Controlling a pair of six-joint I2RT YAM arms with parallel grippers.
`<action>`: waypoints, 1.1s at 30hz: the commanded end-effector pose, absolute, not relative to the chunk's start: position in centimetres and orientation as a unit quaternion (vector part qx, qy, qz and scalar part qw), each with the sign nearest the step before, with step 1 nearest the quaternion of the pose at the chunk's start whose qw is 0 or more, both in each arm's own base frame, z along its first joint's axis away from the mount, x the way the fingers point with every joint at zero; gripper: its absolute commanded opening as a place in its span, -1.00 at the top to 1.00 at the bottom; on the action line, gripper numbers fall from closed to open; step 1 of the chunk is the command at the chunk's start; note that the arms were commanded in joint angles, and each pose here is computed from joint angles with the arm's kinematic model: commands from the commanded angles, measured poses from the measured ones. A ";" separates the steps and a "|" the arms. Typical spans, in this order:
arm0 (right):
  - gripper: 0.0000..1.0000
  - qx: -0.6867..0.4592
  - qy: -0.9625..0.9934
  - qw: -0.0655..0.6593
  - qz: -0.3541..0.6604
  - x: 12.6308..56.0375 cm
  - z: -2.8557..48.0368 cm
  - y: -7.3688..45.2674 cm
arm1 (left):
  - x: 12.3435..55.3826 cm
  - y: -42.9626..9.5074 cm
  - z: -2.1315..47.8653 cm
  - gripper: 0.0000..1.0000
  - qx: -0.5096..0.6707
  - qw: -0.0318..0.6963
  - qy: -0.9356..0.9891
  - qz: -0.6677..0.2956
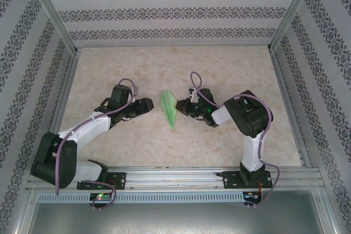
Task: Fold a paper plane with a square sheet of paper (fold left side to right side)
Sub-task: Turn over the paper plane at the center of the table, then press the paper plane at the center of the table.
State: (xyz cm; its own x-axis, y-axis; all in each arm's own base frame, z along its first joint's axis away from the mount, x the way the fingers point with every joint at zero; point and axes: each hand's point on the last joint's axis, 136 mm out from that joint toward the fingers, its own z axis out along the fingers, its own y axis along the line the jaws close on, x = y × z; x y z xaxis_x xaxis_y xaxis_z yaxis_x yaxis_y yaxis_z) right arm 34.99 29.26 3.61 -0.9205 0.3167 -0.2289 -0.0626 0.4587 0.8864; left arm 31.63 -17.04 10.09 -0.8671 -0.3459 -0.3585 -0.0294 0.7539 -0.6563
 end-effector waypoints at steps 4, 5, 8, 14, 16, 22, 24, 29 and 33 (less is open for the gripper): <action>1.00 0.068 0.837 0.204 0.504 35.4 3.8 28.7 | 33.5 -19.8 10.4 -0.27 -0.087 0.194 0.892 -0.400; 1.00 0.068 0.836 0.204 0.504 35.3 3.9 28.8 | 33.7 -20.1 10.1 -0.27 -0.086 0.185 0.890 -0.407; 1.00 0.067 0.836 0.203 0.505 35.4 3.9 28.9 | 34.3 -21.2 9.4 -0.26 -0.085 0.163 0.885 -0.428; 1.00 0.064 0.837 0.202 0.505 35.3 3.9 29.1 | 35.2 -22.7 7.9 -0.24 -0.087 0.133 0.880 -0.448; 1.00 0.064 0.838 0.201 0.503 35.3 3.8 29.1 | 35.5 -23.1 7.4 -0.23 -0.084 0.124 0.879 -0.452; 0.90 0.066 0.843 0.202 0.495 35.3 3.6 28.9 | 35.9 -23.4 5.0 0.09 -0.086 0.102 0.890 -0.435; 0.84 0.067 0.845 0.205 0.490 35.3 3.6 28.7 | 35.9 -23.3 4.2 0.21 -0.086 0.096 0.895 -0.427; 0.55 0.071 0.857 0.212 0.464 35.2 3.6 27.6 | 36.3 -23.6 4.2 0.27 -0.090 0.098 0.889 -0.438; 0.33 0.065 0.871 0.215 0.437 34.9 3.8 26.7 | 36.5 -23.8 4.5 0.27 -0.091 0.097 0.885 -0.447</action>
State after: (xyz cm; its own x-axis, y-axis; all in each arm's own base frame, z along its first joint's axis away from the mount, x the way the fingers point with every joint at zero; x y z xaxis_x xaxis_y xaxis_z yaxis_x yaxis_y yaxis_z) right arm 34.88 27.94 3.69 -0.9087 0.3121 -0.2771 -0.0631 0.5537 0.8303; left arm 35.71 -23.02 3.72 -0.9641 -0.2542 -0.0766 -0.0999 0.6149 -0.7823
